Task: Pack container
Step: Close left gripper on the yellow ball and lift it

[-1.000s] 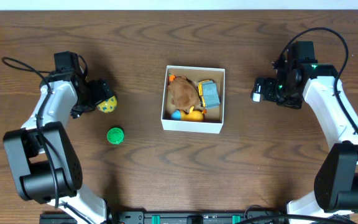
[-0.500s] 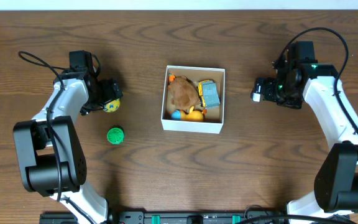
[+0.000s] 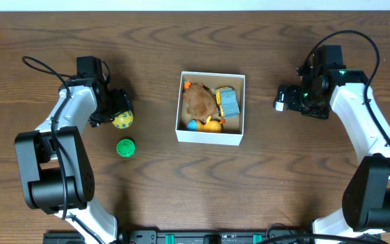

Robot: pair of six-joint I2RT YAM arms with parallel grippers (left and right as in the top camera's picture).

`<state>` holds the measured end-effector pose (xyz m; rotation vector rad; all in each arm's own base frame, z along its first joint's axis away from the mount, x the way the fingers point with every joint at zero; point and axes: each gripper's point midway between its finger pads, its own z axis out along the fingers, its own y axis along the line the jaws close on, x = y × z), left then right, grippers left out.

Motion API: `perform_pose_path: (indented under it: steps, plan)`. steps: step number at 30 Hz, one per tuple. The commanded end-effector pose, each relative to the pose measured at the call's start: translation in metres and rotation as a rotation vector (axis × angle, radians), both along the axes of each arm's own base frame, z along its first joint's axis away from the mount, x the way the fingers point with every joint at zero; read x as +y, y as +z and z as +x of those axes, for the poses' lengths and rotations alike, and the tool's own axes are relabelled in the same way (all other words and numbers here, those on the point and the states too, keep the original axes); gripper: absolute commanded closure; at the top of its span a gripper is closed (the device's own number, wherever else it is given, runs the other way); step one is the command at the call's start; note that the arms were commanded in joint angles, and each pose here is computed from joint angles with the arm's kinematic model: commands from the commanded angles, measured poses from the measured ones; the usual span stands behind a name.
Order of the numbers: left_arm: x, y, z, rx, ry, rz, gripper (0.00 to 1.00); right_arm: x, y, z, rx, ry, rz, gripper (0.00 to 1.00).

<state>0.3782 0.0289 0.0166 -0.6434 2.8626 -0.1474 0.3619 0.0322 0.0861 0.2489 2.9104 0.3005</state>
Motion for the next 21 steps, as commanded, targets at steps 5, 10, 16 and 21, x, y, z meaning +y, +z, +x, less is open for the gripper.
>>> perform_pose_path:
  steps: [5,10,16,21]
  plan:
    - [-0.019,-0.01,-0.029,0.123,-0.054,-0.009,0.14,0.0,-0.002,0.0,0.005,0.004,0.006,0.01]
    - [-0.028,-0.01,-0.036,0.151,-0.078,-0.01,0.14,0.0,-0.002,0.0,0.006,0.004,0.006,0.01]
    - [-0.03,-0.011,-0.046,0.195,-0.082,-0.014,0.38,0.0,-0.002,0.0,0.006,0.004,0.006,0.01]
    - [-0.03,-0.011,-0.057,0.239,-0.082,-0.017,0.53,-0.001,-0.002,0.0,0.005,0.004,0.006,0.01]
